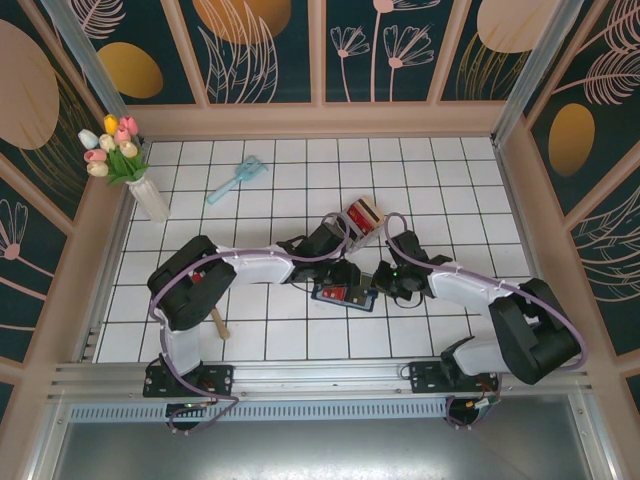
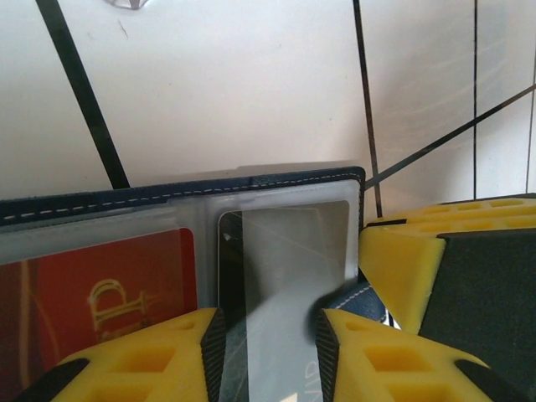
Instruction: Put the credit cards into the card holder
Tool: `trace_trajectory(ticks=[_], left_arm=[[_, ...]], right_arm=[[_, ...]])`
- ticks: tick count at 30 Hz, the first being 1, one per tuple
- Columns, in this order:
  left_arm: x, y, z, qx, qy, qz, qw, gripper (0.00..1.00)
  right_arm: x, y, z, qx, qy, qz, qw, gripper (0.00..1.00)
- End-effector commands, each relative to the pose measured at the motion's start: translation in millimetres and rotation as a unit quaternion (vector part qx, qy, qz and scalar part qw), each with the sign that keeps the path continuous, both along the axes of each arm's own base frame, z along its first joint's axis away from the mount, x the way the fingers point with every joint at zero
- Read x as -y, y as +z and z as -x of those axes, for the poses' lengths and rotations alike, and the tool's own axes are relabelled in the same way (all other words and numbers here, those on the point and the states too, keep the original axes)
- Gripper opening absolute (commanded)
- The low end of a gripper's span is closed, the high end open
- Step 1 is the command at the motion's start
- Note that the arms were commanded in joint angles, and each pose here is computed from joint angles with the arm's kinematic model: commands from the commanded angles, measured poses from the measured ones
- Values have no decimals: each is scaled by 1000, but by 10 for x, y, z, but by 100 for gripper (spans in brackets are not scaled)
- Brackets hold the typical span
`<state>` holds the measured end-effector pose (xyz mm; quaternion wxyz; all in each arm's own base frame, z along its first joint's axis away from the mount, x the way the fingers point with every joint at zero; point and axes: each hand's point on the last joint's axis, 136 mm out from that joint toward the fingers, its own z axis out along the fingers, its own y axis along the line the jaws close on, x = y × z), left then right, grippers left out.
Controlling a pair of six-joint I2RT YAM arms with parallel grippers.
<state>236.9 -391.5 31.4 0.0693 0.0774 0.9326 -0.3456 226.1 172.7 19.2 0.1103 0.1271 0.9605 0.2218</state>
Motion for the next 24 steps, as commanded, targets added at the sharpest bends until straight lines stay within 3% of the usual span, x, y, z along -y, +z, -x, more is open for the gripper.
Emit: trace_trajectory(ticks=[1, 11, 20, 24], left_arm=[[14, -90, 71, -11, -16, -20, 1000, 36], [61, -100, 135, -18, -37, -12, 999, 36], [-391, -117, -96, 39, 44, -117, 991, 39], [-445, -88, -109, 49, 60, -112, 991, 40]], right_arm=[[-8, -67, 36, -12, 1, -4, 1000, 14], [-51, -109, 15, -14, 3, -12, 1000, 14], [131, -164, -6, -19, -16, 45, 999, 14], [134, -154, -18, -16, -13, 48, 999, 14]])
